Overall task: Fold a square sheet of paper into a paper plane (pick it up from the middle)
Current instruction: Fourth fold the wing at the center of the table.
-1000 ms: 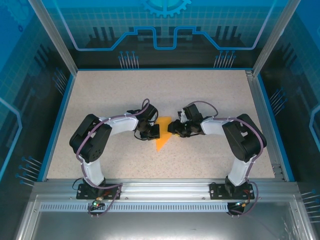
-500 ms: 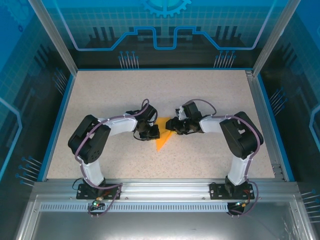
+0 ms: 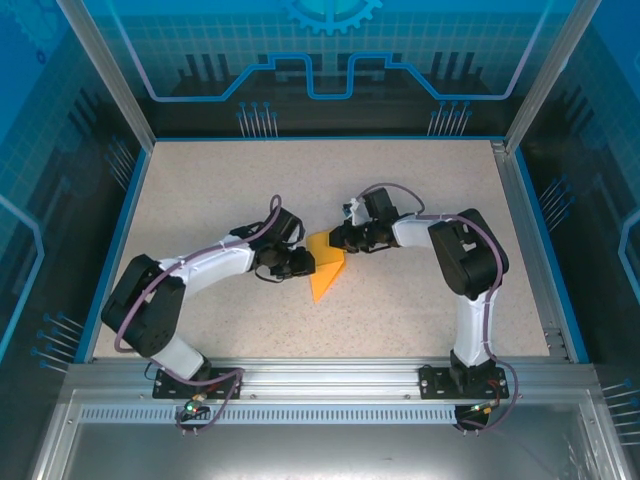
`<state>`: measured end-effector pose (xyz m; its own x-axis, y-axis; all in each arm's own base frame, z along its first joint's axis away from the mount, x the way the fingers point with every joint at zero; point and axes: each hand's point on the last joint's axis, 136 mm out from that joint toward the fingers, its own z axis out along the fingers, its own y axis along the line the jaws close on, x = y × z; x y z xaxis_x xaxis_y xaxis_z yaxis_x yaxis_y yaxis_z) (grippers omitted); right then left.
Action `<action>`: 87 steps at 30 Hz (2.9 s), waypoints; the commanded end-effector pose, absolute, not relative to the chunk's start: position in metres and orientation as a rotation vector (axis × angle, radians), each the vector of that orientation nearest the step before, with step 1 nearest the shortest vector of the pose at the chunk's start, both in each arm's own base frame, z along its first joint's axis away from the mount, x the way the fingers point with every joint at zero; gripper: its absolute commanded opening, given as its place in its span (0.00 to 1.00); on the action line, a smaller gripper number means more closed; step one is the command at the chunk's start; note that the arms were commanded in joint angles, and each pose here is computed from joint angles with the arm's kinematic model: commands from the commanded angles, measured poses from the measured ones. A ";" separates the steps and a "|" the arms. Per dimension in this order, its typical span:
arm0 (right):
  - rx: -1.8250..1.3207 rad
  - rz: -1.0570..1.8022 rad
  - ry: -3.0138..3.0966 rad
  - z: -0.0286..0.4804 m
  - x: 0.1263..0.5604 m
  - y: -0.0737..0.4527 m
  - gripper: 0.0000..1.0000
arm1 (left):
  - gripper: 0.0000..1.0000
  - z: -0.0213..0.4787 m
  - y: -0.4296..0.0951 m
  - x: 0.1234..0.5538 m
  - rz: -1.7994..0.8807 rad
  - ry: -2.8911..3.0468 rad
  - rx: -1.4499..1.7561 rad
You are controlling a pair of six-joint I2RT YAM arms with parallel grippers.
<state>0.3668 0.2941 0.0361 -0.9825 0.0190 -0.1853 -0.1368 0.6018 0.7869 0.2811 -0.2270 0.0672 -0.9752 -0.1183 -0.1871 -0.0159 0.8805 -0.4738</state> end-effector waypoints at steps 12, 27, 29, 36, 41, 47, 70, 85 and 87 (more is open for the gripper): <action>0.223 1.253 2.512 0.063 0.362 0.274 0.00 | 0.43 0.079 -0.245 0.262 -0.688 2.807 0.030; 0.267 1.155 2.527 0.075 0.365 0.273 0.00 | 0.49 0.071 -0.242 0.260 -0.593 2.810 0.049; 0.352 1.129 2.549 0.070 0.367 0.267 0.00 | 0.50 0.071 -0.242 0.261 -0.591 2.804 0.047; 0.391 1.149 2.586 0.061 0.367 0.273 0.03 | 0.54 0.077 -0.241 0.264 -0.580 2.768 0.079; 0.269 1.199 2.606 0.068 0.369 0.281 0.13 | 0.56 0.073 -0.243 0.264 -0.560 2.780 0.131; 0.160 1.289 2.633 0.069 0.368 0.294 0.20 | 0.56 0.072 -0.254 0.265 -0.496 2.786 0.213; 0.086 1.346 2.695 0.066 0.365 0.302 0.20 | 0.52 0.036 -0.266 0.257 -0.149 2.773 0.090; 0.088 1.331 2.705 0.064 0.365 0.301 0.18 | 0.39 0.031 -0.256 0.261 -0.039 2.752 0.114; 0.088 1.329 2.706 0.064 0.365 0.300 0.18 | 0.37 0.029 -0.256 0.261 -0.034 2.754 0.117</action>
